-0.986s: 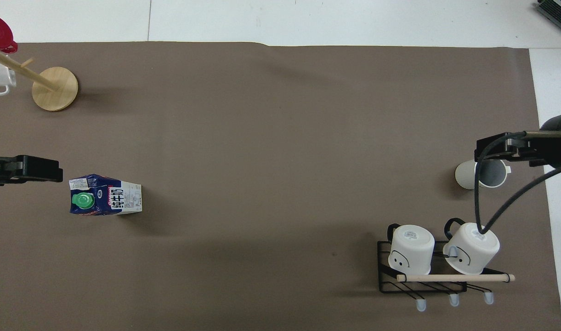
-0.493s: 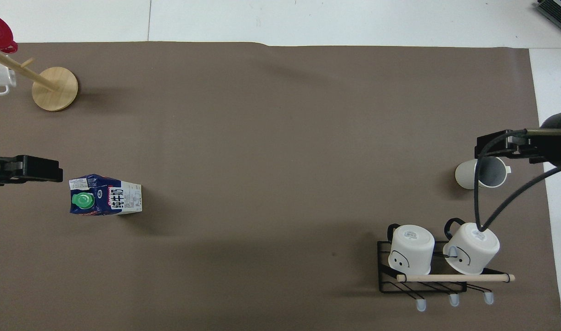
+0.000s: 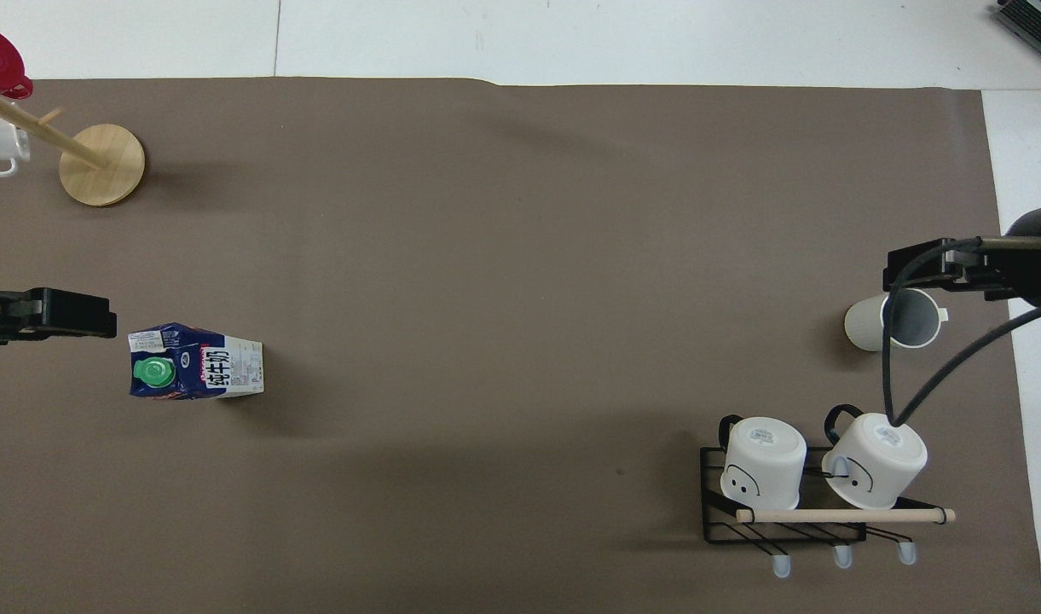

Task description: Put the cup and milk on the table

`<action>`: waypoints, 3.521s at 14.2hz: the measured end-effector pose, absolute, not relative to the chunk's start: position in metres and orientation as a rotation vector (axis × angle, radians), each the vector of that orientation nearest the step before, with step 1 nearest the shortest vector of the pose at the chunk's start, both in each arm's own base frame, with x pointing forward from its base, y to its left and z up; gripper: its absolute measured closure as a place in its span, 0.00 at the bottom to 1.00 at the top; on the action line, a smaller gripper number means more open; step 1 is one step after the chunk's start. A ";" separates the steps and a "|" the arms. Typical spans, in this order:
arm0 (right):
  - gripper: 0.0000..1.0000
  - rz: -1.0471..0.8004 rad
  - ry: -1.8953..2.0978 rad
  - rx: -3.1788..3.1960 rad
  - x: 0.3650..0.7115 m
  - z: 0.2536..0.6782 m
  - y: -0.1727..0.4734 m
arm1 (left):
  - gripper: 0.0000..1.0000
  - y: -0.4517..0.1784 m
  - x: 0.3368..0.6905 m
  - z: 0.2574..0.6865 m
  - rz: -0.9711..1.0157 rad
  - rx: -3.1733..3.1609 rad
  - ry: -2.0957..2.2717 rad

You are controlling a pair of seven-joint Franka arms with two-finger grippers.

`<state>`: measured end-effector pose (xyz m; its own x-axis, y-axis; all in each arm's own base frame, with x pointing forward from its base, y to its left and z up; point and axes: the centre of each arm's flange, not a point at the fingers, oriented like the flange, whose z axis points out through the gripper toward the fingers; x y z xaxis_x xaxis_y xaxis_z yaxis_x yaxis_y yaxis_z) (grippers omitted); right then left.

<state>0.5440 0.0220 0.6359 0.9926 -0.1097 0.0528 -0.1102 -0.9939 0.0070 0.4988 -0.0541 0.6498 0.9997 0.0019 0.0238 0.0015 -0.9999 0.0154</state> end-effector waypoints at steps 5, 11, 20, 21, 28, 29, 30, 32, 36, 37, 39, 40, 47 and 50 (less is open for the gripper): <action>0.00 0.091 -0.184 3.125 0.545 0.636 0.018 | 0.00 -0.054 0.499 0.650 0.037 3.126 0.003; 0.00 0.104 -0.199 3.125 0.546 0.636 0.013 | 0.00 -0.054 0.499 0.650 0.037 3.126 0.003; 0.00 0.067 -0.332 3.109 0.549 0.587 -0.062 | 0.00 -0.054 0.499 0.650 0.037 3.126 0.003; 0.00 0.063 -0.342 3.107 0.548 0.576 -0.073 | 0.00 -0.054 0.499 0.650 0.037 3.126 0.003; 0.00 0.063 -0.437 3.094 0.537 0.481 -0.133 | 0.00 -0.054 0.499 0.650 0.037 3.126 0.003; 0.00 0.069 -0.451 3.092 0.536 0.469 -0.138 | 0.00 -0.054 0.499 0.650 0.037 3.126 0.003; 0.00 0.068 -0.460 3.091 0.536 0.459 -0.142 | 0.00 -0.054 0.499 0.650 0.037 3.126 0.003; 0.00 0.072 -0.467 3.091 0.539 0.443 -0.145 | 0.00 -0.054 0.499 0.650 0.037 3.126 0.003; 0.00 0.102 -0.469 3.089 0.543 0.430 -0.147 | 0.00 -0.054 0.499 0.650 0.037 3.126 0.003; 0.00 0.088 -0.473 3.091 0.543 0.425 -0.149 | 0.00 -0.054 0.499 0.650 0.037 3.126 0.003; 0.00 0.086 -0.507 3.087 0.541 0.406 -0.161 | 0.00 -0.054 0.499 0.650 0.037 3.126 0.003; 0.00 0.095 -0.524 3.084 0.540 0.396 -0.167 | 0.00 -0.054 0.499 0.650 0.037 3.126 0.003; 0.00 0.015 -0.537 3.094 0.535 0.352 -0.170 | 0.00 -0.054 0.499 0.650 0.037 3.126 0.003; 0.13 0.021 -0.536 3.093 0.535 0.348 -0.170 | 0.00 -0.054 0.499 0.650 0.037 3.126 0.003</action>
